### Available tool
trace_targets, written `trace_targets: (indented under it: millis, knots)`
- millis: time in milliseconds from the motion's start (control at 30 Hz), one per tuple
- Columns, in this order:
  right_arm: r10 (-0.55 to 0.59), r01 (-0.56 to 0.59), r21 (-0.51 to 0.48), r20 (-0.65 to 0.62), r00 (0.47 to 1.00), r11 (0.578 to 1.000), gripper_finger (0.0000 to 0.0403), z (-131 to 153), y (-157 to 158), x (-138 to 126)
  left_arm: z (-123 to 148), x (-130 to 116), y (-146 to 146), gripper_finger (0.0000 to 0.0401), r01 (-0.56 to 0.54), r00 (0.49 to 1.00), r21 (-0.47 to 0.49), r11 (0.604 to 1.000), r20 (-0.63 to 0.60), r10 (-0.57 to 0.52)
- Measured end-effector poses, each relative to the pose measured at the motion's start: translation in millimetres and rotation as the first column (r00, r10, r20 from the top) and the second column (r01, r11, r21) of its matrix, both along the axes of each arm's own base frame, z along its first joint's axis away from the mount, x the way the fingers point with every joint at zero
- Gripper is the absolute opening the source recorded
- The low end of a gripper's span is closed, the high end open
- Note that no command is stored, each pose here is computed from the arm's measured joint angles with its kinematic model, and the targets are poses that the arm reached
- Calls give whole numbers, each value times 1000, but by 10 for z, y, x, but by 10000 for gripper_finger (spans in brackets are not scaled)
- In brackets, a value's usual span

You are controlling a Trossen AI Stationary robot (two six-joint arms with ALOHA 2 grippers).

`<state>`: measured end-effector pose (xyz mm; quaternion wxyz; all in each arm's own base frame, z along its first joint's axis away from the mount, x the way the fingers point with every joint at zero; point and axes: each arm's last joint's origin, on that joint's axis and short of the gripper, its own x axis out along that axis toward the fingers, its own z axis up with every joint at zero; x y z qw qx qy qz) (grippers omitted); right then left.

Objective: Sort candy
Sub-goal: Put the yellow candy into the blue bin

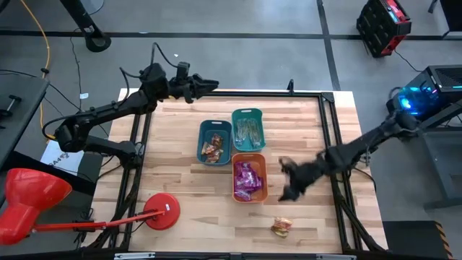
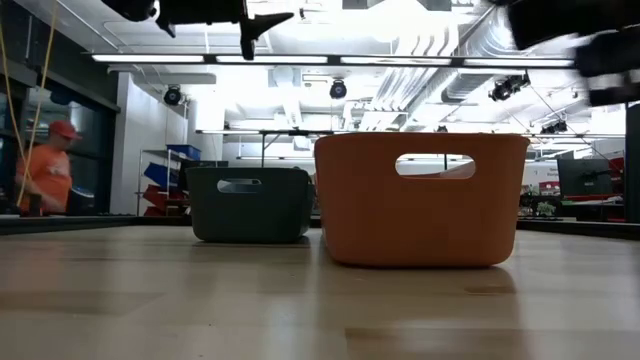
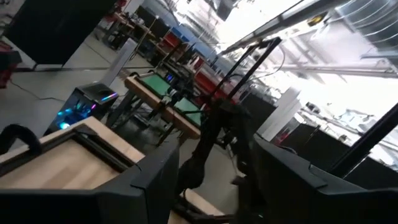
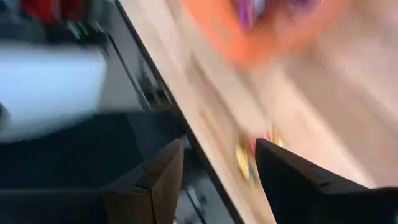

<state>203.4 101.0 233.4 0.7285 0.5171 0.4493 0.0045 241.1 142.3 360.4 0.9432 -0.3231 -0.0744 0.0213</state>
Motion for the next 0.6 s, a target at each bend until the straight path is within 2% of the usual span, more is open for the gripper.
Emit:
trace_targets:
  millis: [167,367,467,600]
  knots:
    - [176,-174,26,-87,981,984,194,-286,505,-13,-28,2,3,197,-4,1000,17,1000,-28,4]
    - [334,-331,49,-187,924,942,194,-644,789,145,-49,-20,42,197,-11,999,11,1000,-48,12]
    - [390,-407,-14,-258,884,913,192,-745,880,258,-57,-37,69,197,-17,998,7,1000,-55,17]
    - [407,-502,-159,-407,818,850,185,-838,957,384,-71,-56,93,197,0,998,0,1000,-69,0]
